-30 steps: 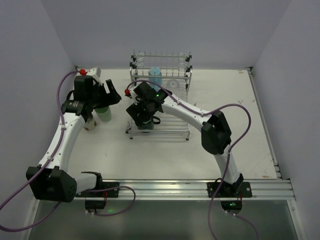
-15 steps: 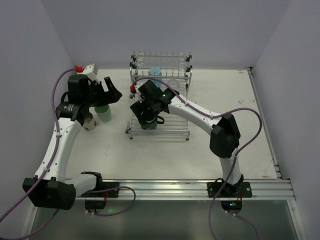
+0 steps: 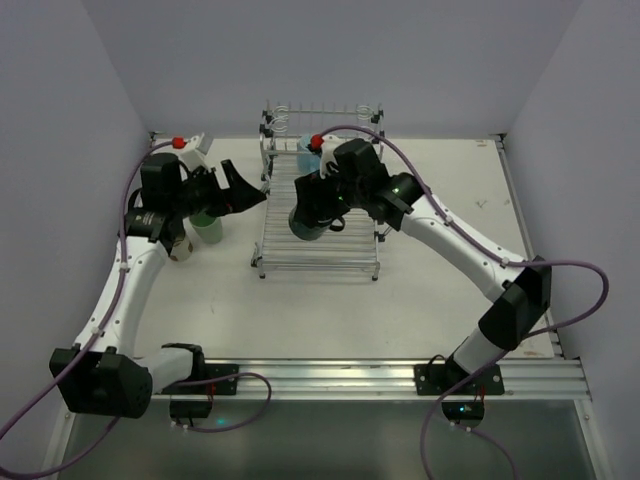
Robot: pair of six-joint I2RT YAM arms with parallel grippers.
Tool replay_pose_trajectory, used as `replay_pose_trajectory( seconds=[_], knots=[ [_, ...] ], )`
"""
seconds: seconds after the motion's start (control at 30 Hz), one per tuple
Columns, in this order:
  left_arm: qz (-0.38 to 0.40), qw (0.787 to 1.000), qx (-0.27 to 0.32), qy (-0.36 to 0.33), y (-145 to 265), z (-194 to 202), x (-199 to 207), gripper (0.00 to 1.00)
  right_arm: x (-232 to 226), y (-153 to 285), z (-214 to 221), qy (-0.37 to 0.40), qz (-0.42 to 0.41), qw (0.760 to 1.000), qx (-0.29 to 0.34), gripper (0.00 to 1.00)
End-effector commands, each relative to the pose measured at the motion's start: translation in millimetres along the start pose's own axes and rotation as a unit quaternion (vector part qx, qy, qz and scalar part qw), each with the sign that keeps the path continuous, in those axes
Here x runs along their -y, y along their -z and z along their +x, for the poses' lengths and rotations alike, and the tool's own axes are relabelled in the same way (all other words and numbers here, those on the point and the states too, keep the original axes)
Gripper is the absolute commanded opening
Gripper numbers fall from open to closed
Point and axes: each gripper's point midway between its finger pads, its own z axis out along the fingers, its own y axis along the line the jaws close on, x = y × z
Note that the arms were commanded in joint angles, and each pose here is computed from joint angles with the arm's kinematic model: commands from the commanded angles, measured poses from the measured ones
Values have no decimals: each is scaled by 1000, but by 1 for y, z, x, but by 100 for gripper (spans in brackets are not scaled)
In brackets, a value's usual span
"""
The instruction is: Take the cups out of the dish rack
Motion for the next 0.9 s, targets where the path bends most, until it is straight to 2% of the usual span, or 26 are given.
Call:
replay_pose_trajectory(
  seconds=[0.0, 0.03, 0.07, 0.1, 0.13, 0.2, 0.27, 0.3, 0.37, 0.4, 0.43, 0.5, 0.53, 0.7, 0.87],
  knots=[
    [130, 989, -33, 55, -2, 13, 29, 88, -14, 44, -44, -27, -63, 992, 105, 0],
    [204, 978, -33, 40, 5, 10, 49, 88, -18, 53, -45, -30, -90, 989, 111, 0],
    [234, 970, -35, 50, 8, 10, 55, 88, -11, 60, -48, -41, -94, 987, 124, 0],
    [256, 960, -56, 101, 9, 21, 57, 88, -8, 62, -45, -43, -104, 984, 135, 0],
    [298, 951, -48, 74, 16, 18, 68, 88, -11, 78, -51, -39, -118, 980, 155, 0],
    [309, 941, -67, 118, 17, 26, 69, 88, -13, 86, -48, -35, -146, 976, 160, 0],
    [326, 935, -71, 122, 19, 32, 71, 88, -18, 93, -49, -19, -160, 973, 168, 0],
    [329, 928, -84, 156, 21, 34, 74, 88, -20, 95, -49, -13, -167, 971, 168, 0],
    [356, 920, -76, 146, 26, 34, 84, 87, -29, 99, -48, -2, -192, 967, 168, 0],
    [355, 912, -91, 185, 27, 40, 84, 87, -31, 99, -49, 2, -200, 964, 174, 0],
    [372, 910, -74, 170, 31, 37, 89, 86, -33, 100, -50, 2, -207, 962, 178, 0],
    [379, 899, -83, 203, 35, 39, 93, 86, -40, 104, -51, 8, -227, 956, 185, 0],
    [390, 897, -71, 194, 38, 37, 97, 86, -42, 104, -52, 6, -233, 954, 188, 0],
    [416, 878, -83, 222, 48, 39, 112, 86, -53, 103, -54, 12, -273, 940, 202, 0],
    [437, 868, -83, 220, 57, 38, 123, 86, -61, 103, -59, 21, -306, 925, 224, 0]
  ],
)
